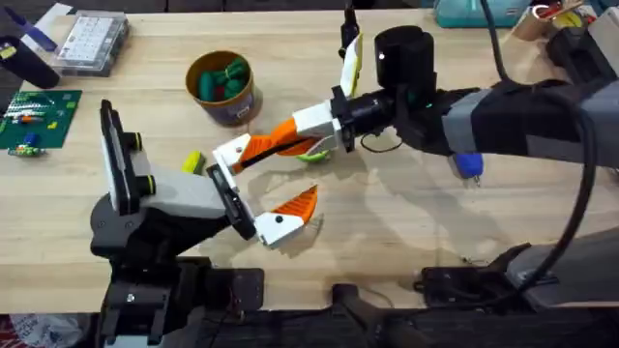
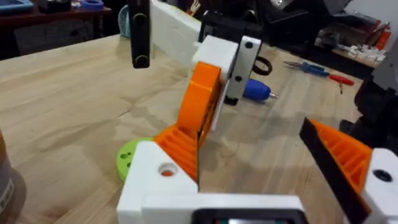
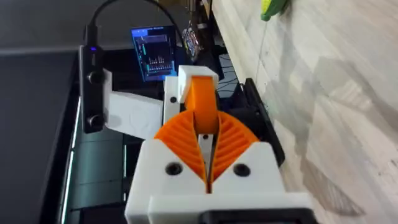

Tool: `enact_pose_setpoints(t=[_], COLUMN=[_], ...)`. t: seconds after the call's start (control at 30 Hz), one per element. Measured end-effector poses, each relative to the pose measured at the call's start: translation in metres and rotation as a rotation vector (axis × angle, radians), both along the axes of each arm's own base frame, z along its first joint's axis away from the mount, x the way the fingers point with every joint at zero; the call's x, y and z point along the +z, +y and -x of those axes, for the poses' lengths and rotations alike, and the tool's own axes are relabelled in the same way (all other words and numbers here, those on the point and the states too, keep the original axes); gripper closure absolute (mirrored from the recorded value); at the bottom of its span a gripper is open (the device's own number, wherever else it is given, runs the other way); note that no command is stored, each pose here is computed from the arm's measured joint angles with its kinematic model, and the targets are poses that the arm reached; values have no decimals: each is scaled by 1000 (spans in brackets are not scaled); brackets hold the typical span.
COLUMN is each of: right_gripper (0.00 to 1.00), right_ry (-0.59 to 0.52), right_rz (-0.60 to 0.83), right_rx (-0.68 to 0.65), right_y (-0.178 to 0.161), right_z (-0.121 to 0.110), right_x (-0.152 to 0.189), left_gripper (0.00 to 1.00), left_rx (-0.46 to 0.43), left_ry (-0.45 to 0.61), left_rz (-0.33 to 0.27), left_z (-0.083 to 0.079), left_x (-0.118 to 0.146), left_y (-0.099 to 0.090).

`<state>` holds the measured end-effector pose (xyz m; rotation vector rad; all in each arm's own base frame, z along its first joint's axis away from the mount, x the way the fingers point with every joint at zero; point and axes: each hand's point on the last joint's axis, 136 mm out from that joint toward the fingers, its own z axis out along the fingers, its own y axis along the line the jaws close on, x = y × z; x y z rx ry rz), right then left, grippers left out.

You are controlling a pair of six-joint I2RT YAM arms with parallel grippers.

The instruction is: Pick up the gripper from the table and insert it into the empty holder that is missing its gripper. Then pick up a screw, insert it into the mounting hole, and use the screwdriver to tighten it. Finally, clean up the table by picking up the vegetable and placing it into the bucket.

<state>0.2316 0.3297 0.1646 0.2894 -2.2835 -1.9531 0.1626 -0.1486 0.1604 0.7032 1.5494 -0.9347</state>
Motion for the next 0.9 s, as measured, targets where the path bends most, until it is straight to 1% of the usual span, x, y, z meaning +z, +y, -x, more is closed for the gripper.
enact_pose_setpoints(t=[0.17, 0.53, 0.63, 0.8, 0.9], right_gripper=[993, 993, 945, 909, 849], right_ry=[-17, -20, -19, -20, -18], right_rz=[14, 17, 18, 18, 18], right_rx=[-25, -30, -30, -28, -22], right_y=[5, 6, 6, 7, 8], right_z=[-2, -2, -2, -1, 1], right_x=[-2, -3, -3, -3, -3], left_gripper=[11, 11, 11, 11, 11], left_rx=[26, 31, 32, 32, 27], left_ry=[9, 12, 11, 11, 10], left_rz=[0, 2, 2, 2, 2], left_z=[-4, -4, -5, -5, -4], left_x=[-1, -1, -1, -1, -1], left_y=[3, 3, 3, 3, 3])
